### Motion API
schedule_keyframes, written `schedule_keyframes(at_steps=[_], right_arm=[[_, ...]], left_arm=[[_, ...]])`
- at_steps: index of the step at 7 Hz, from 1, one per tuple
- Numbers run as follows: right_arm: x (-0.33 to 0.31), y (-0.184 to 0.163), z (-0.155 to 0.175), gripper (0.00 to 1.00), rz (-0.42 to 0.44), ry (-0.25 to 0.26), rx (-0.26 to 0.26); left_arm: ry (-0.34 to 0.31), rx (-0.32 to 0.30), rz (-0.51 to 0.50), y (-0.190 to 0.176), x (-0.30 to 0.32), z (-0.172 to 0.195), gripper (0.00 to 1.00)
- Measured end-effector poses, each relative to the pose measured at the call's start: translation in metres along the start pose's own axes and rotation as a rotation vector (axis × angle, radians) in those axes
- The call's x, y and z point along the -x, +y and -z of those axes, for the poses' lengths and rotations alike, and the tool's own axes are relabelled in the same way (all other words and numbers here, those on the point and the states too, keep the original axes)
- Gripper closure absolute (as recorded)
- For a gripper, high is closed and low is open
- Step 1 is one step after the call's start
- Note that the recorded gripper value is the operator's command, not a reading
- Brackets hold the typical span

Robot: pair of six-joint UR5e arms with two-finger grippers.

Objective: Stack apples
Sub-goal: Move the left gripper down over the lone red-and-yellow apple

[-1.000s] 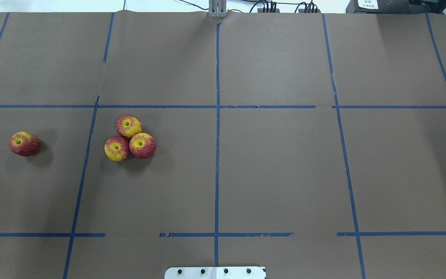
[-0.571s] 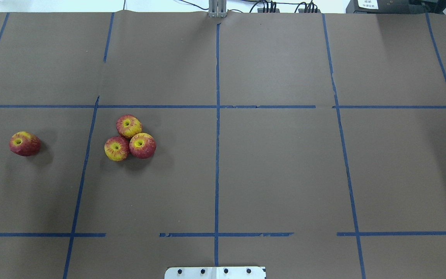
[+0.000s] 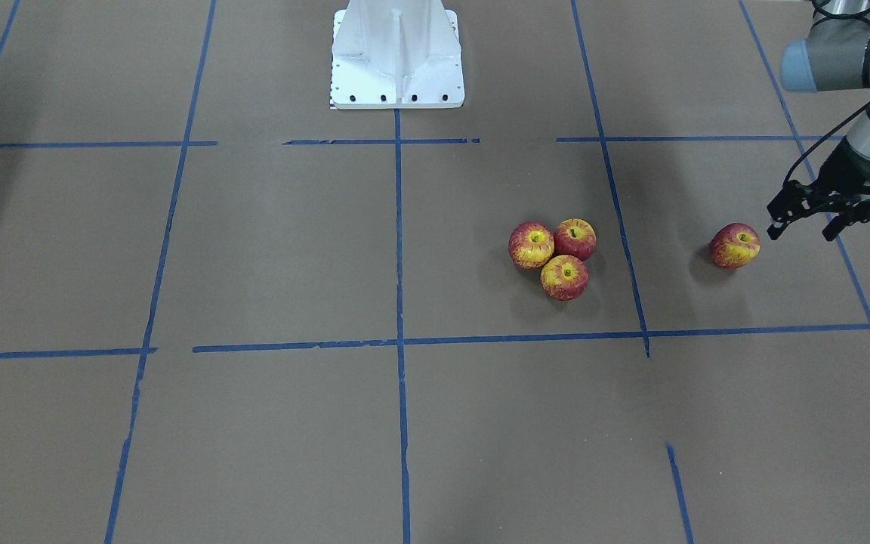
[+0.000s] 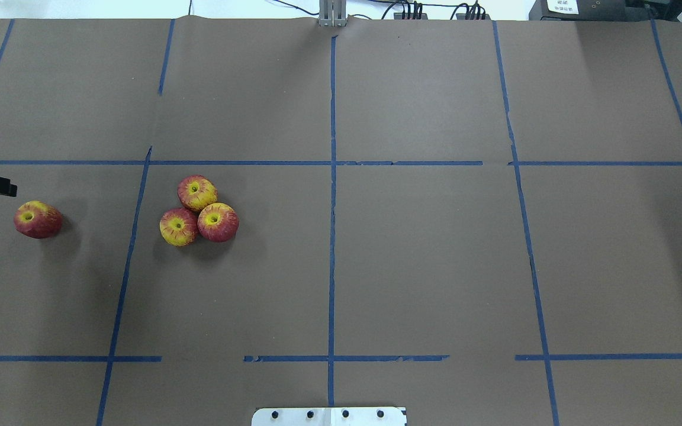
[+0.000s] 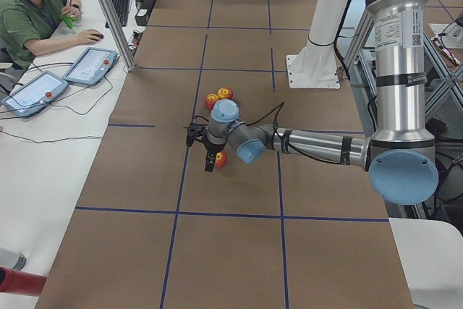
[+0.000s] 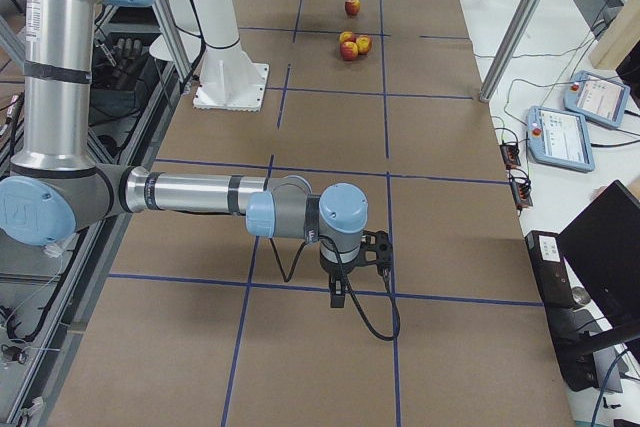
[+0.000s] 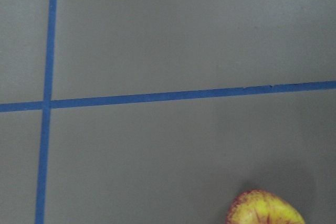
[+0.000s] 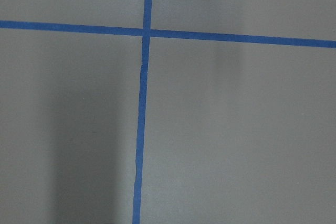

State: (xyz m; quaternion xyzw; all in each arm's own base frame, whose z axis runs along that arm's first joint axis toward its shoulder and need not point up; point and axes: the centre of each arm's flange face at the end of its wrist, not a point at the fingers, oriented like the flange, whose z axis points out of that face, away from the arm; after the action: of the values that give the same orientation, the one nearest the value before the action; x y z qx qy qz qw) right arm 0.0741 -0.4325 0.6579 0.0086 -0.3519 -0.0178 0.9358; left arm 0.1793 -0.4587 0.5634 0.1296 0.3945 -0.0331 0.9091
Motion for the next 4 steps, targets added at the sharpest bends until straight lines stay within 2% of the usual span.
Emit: schedule_keyframes(at_steps=[2,4], right_arm=[[0.0,0.0,0.0,0.0,0.0,0.0,0.0],[0.0,0.0,0.0,0.0,0.0,0.0,0.0]], left_arm=[[0.003,-0.001,0.01,-0.002,-0.03,-0.024,0.0],[-0.004,0.017,0.002,0.002,-0.034,-0.037,0.0]])
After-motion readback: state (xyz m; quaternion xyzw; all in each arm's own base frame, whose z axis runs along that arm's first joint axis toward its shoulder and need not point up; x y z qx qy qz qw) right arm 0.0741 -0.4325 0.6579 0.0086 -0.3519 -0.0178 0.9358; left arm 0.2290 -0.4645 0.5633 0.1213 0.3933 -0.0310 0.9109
